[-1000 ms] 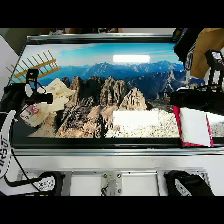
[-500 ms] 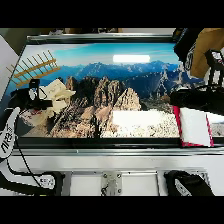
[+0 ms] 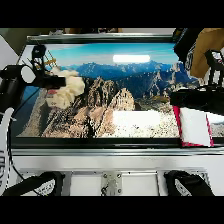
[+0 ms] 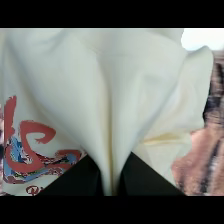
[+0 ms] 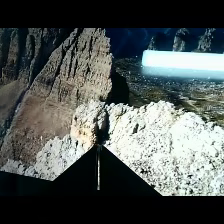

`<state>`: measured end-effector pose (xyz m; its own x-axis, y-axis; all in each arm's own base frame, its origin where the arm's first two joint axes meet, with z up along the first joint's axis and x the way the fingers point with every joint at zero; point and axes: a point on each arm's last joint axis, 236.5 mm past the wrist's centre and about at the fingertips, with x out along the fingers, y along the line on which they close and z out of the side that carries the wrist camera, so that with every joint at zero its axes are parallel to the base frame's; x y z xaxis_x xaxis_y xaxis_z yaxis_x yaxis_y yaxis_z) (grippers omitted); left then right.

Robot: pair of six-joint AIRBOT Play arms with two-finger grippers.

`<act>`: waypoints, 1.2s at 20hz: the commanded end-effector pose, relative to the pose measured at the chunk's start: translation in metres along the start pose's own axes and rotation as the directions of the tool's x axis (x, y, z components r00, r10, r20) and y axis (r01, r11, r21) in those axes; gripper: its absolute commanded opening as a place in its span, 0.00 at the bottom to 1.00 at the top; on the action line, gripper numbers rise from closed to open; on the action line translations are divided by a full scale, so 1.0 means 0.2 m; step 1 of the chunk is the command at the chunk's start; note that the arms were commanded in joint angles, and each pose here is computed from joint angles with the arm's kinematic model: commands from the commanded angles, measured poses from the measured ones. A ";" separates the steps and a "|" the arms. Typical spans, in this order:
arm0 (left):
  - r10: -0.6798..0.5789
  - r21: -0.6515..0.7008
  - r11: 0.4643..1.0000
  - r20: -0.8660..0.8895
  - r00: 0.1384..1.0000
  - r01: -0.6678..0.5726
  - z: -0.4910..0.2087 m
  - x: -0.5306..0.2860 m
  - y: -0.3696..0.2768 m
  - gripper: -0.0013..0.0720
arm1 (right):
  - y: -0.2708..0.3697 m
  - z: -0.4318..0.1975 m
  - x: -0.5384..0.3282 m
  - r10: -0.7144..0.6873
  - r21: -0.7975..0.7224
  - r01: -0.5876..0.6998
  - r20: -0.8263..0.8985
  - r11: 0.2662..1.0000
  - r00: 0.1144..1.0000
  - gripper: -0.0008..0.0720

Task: Fold the clothes and pants, and hang the long-sleeved shirts on hangers.

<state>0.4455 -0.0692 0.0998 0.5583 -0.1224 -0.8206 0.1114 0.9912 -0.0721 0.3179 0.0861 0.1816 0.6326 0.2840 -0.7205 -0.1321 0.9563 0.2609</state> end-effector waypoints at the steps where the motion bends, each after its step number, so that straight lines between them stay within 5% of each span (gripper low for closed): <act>1: -0.213 0.150 0.967 0.031 0.977 0.206 -0.09 -0.23 -0.60 0.03 | 0.00 0.00 0.00 0.001 0.000 -0.001 0.001 1.000 1.000 0.04; 7: -0.358 0.270 0.891 -0.075 0.931 0.365 -0.43 -0.13 -1.19 0.03 | 0.01 0.00 0.00 0.004 0.002 -0.004 0.000 1.000 1.000 0.04; 8: -0.364 0.281 0.885 -0.085 0.928 0.372 -0.45 -0.09 -1.23 0.24 | 0.01 0.00 0.00 0.004 0.001 -0.004 0.000 1.000 1.000 0.04; 9: -0.365 0.285 0.882 -0.091 0.927 0.375 -0.46 -0.05 -1.26 0.83 | 0.01 0.00 0.00 0.004 0.001 -0.004 0.000 1.000 1.000 0.04; 10: -0.359 0.281 0.885 -0.095 0.928 0.371 -0.43 -0.03 -1.27 0.99 | 0.00 0.00 0.00 0.003 0.001 -0.003 -0.001 1.000 1.000 0.04; 15: -0.264 0.167 0.945 -0.115 0.958 0.281 -0.21 0.21 -1.02 0.99 | -0.01 -0.01 0.04 0.000 0.008 0.000 -0.025 1.000 1.000 0.05; 16: -0.235 0.136 0.958 -0.144 0.961 0.254 -0.22 0.28 -0.94 0.99 | -0.01 -0.02 0.07 -0.002 0.013 0.003 -0.040 1.000 0.999 0.16; 17: -0.210 0.096 0.968 -0.192 0.959 0.231 -0.26 0.36 -0.85 0.99 | -0.02 -0.03 0.11 -0.006 0.018 0.007 -0.061 1.000 0.998 0.49; 18: -0.206 0.044 0.974 -0.256 0.945 0.224 -0.32 0.43 -0.78 0.99 | -0.04 -0.05 0.16 -0.010 0.023 0.012 -0.089 1.000 0.996 0.71; 24: -0.365 -0.168 0.927 -0.602 0.710 0.335 -0.75 0.64 -0.66 0.99 | -0.17 -0.30 0.53 -0.039 0.037 0.055 -0.343 0.998 0.938 0.71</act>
<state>0.4051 -0.2133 -0.0541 0.0613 -0.3452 -0.9365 0.2025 0.9231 -0.3270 0.3431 0.0893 0.0988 0.4408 0.2650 -0.8576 -0.0715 0.9627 0.2608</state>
